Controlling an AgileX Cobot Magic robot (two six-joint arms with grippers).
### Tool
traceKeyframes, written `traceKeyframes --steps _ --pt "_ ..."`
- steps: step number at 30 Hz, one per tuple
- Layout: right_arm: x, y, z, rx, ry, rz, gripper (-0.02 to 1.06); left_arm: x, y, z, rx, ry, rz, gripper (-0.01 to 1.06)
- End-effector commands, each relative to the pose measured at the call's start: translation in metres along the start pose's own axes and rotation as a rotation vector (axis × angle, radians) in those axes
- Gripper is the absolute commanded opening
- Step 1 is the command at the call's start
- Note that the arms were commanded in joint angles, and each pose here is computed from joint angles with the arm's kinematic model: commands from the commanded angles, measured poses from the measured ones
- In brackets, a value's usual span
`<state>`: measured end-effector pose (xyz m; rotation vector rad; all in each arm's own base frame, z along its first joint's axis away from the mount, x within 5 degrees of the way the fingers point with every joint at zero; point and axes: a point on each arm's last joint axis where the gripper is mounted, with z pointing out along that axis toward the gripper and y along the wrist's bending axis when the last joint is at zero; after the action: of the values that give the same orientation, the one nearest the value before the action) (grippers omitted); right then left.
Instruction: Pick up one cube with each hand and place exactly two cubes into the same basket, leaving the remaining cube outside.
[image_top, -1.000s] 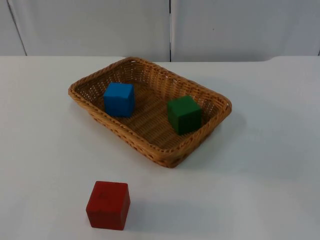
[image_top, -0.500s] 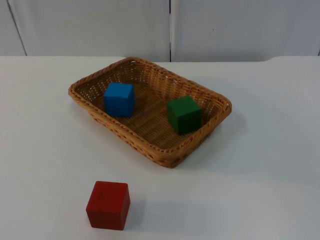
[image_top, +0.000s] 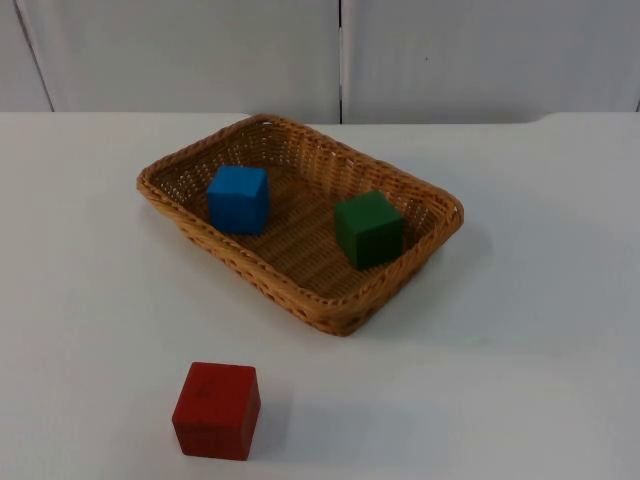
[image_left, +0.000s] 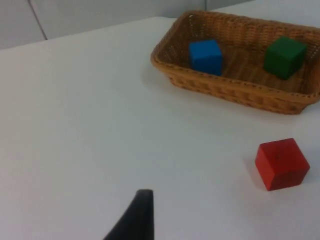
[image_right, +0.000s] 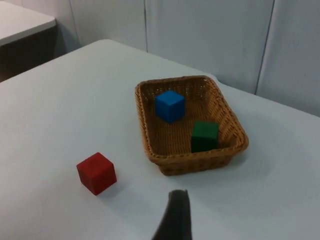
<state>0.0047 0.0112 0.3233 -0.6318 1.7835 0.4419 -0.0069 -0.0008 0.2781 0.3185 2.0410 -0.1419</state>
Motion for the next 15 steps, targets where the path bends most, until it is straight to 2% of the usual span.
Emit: traceKeyframes --steps 1,9,15 --pt "0.006 -0.002 -0.007 0.025 0.004 0.009 0.69 0.002 0.002 0.002 -0.015 0.002 -0.024 1.05" --pt "0.021 -0.001 -0.022 0.028 0.025 0.016 0.69 0.002 0.001 0.003 -0.014 0.002 -0.025 1.05" --pt "0.030 -0.006 -0.021 0.082 0.112 0.034 0.69 0.002 -0.001 0.003 0.009 0.001 -0.005 1.05"
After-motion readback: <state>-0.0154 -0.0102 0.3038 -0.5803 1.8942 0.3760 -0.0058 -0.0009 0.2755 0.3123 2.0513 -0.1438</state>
